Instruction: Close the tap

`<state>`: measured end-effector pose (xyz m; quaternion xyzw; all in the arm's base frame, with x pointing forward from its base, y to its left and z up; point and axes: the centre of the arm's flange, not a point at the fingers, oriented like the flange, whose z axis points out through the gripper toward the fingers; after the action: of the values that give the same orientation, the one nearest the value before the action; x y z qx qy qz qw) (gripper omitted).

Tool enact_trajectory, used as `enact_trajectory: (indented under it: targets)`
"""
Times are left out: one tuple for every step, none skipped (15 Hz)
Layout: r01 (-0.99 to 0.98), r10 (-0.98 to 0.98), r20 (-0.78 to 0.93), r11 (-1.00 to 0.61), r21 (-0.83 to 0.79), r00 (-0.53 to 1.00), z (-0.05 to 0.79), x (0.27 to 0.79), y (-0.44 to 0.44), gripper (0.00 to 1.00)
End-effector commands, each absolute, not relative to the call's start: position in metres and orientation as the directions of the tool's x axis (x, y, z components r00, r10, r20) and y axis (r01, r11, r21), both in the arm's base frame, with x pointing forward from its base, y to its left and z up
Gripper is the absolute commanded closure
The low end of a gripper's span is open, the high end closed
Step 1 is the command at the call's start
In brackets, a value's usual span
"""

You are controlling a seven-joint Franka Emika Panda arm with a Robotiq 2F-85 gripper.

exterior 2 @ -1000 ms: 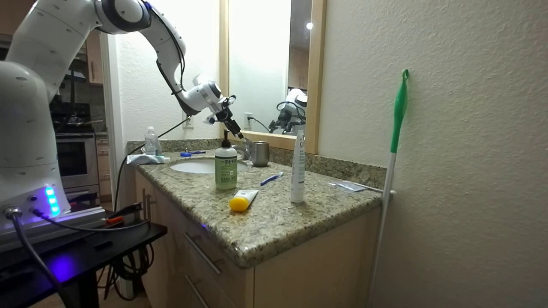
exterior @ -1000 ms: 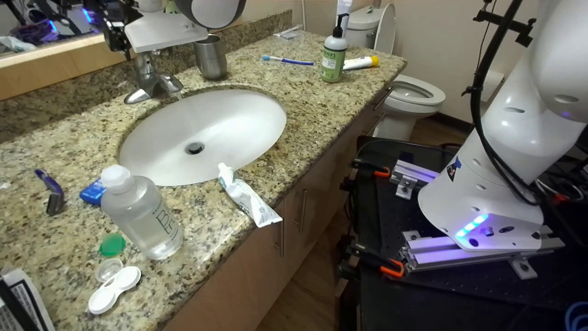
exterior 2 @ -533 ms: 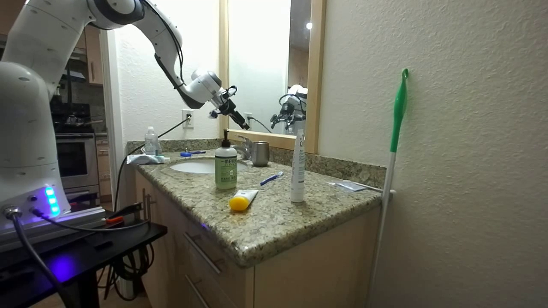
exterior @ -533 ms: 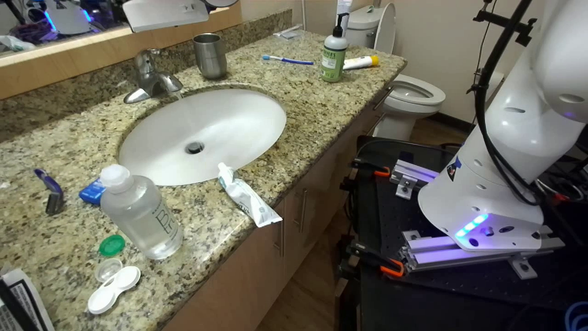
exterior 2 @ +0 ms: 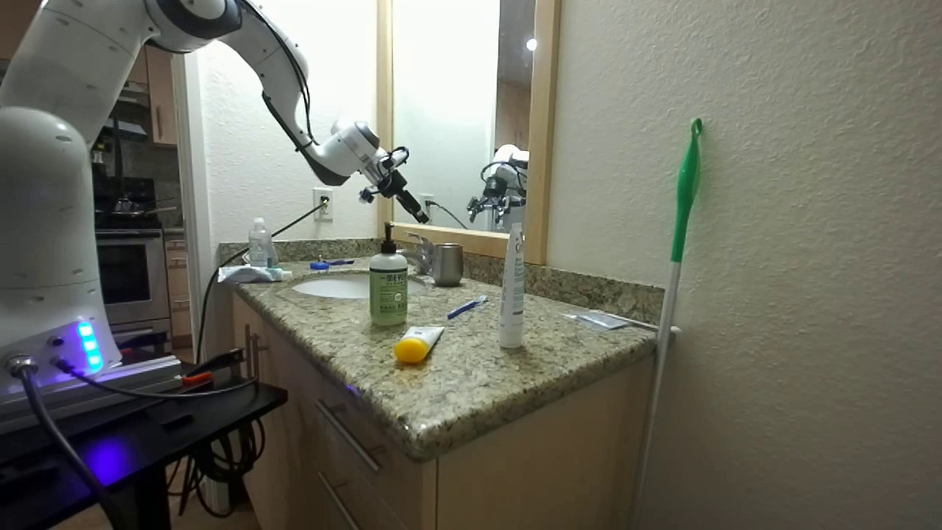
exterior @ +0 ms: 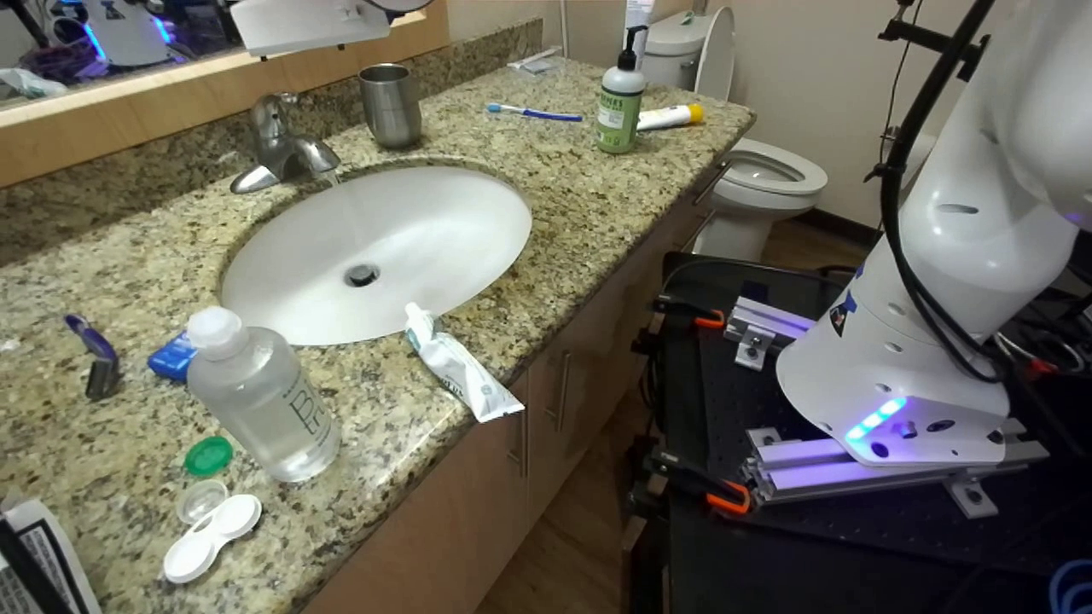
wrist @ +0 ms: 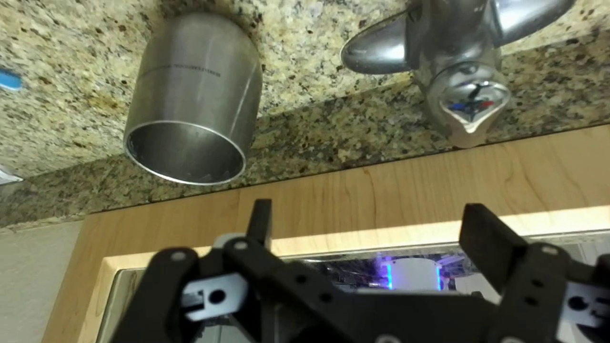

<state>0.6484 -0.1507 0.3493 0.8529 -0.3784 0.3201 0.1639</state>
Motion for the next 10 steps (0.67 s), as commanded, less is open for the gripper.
enact_trajectory:
  targets:
    - [-0.773,-0.603,0.602,-0.633,0.039,0.524,0.338,0.647,-0.161,0.0]
    - [-0.776,-0.626,0.574,-0.63,0.027,0.528,0.334,0.647,-0.162,0.0]
    - [-0.776,-0.643,0.547,-0.63,0.02,0.536,0.332,0.647,-0.163,0.0]
    - [-0.777,-0.662,0.52,-0.629,0.007,0.54,0.328,0.648,-0.163,0.0]
    - [-0.778,-0.675,0.496,-0.628,0.001,0.546,0.327,0.648,-0.162,0.0]
    - [-0.781,-0.692,0.468,-0.625,-0.007,0.549,0.326,0.648,-0.163,0.0]
    - [-0.786,-0.703,0.459,-0.618,-0.016,0.544,0.327,0.648,-0.166,0.0]
    - [-0.788,-0.715,0.439,-0.615,-0.023,0.545,0.329,0.648,-0.17,0.0]
    - [-0.791,-0.727,0.419,-0.611,-0.033,0.544,0.329,0.647,-0.173,0.0]
    - [-0.791,-0.737,0.399,-0.61,-0.045,0.546,0.328,0.647,-0.175,0.0]
